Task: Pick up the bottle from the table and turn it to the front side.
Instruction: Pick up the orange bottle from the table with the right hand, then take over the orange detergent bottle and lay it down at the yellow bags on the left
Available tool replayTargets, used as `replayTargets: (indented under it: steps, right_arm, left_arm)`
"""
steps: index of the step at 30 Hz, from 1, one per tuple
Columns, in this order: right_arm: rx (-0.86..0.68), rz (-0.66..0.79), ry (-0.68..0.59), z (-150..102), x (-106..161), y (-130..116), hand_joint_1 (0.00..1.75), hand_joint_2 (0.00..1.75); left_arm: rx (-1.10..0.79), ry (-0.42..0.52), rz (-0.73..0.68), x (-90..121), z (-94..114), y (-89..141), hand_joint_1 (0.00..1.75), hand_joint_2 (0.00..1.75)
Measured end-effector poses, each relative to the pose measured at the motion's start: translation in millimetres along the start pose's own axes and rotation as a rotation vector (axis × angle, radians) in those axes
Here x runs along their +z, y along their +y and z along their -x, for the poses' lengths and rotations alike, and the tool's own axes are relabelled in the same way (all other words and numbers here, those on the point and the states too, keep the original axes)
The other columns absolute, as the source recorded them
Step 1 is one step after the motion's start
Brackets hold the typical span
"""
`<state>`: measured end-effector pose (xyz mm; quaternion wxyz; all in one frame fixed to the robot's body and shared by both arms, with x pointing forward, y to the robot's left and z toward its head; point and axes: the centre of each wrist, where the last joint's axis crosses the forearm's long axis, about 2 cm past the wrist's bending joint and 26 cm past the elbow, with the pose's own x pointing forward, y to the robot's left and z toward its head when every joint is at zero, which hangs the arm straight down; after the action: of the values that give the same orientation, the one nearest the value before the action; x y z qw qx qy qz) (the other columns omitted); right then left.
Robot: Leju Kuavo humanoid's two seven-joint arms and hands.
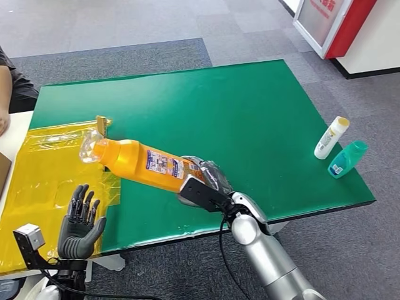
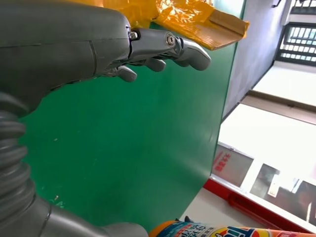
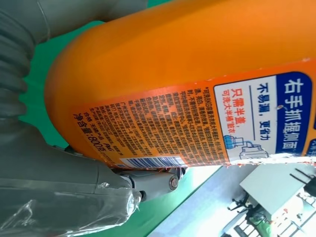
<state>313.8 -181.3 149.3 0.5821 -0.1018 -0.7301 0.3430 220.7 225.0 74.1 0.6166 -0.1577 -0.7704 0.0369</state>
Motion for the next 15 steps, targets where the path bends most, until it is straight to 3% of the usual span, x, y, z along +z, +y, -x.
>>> replayTargets:
  steps: [15]
  right_arm:
    - [-0.056,0.032,-0.016,-6.9,0.4,5.3,1.75,1.75]
  left_arm:
    - [0.036,-0.01,0.009,-5.2,-4.7,-2.7,0.0,1.75]
